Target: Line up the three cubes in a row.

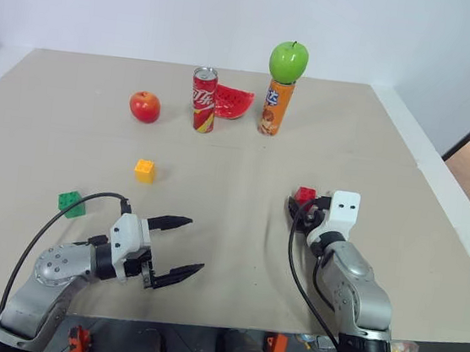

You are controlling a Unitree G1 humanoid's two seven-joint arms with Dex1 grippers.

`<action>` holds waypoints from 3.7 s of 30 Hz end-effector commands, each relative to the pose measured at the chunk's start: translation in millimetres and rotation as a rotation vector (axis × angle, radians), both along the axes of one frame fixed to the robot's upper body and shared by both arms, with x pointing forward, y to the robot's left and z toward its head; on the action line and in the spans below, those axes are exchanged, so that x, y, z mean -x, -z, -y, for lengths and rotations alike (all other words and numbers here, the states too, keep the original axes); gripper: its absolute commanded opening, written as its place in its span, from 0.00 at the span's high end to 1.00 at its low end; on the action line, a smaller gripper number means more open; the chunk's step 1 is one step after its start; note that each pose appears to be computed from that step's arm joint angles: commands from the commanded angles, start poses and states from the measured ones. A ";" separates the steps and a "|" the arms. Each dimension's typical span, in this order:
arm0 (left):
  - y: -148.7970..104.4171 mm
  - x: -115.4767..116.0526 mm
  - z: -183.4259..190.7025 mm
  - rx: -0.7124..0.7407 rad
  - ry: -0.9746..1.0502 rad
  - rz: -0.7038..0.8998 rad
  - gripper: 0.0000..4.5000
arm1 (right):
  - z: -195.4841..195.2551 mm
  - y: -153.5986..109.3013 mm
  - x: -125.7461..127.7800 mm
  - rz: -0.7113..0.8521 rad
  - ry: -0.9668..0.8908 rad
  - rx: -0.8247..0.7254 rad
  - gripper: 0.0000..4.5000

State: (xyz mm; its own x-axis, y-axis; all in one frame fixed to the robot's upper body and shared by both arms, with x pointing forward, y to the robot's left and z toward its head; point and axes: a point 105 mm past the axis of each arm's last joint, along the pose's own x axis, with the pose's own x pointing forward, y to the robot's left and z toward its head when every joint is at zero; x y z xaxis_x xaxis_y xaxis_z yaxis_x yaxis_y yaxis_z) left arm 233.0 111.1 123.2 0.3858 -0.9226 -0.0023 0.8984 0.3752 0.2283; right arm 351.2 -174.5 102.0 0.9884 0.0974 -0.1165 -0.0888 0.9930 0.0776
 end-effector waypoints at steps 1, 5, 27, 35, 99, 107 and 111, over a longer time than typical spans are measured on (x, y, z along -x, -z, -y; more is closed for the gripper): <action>-4.0 -0.5 0.8 0.000 0.006 0.029 0.00 | 2.4 -13.1 -4.2 0.056 0.022 0.001 0.56; -3.7 0.0 0.9 0.000 0.004 0.030 0.00 | 2.2 -11.5 -4.7 0.054 0.024 0.006 0.73; -7.4 -1.0 -26.4 0.024 -0.143 -0.033 0.00 | -72.9 -73.2 7.7 0.088 -1.028 0.269 0.73; -5.1 8.5 -39.0 0.028 -0.219 -0.050 0.00 | -108.1 -40.0 17.4 -0.012 -1.428 0.487 0.73; -36.6 -0.1 -122.8 0.266 -1.127 0.055 0.00 | -111.4 -102.9 45.4 0.327 -1.498 0.327 0.01; -15.0 -12.4 -156.2 0.375 -1.469 0.016 0.00 | -112.8 -103.0 43.7 0.335 -1.506 0.311 0.01; -8.0 -22.6 -150.3 0.370 -1.457 -0.007 0.00 | -113.0 -101.8 43.7 0.342 -1.509 0.330 0.01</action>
State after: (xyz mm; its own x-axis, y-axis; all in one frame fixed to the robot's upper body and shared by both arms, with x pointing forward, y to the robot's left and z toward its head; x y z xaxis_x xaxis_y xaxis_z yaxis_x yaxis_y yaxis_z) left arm 254.4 262.0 125.7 0.9481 0.2998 0.1064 -0.2916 0.9527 -0.0857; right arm 308.9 -61.6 192.8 -0.0004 0.9888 -0.1494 -0.9540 -0.0452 -0.2964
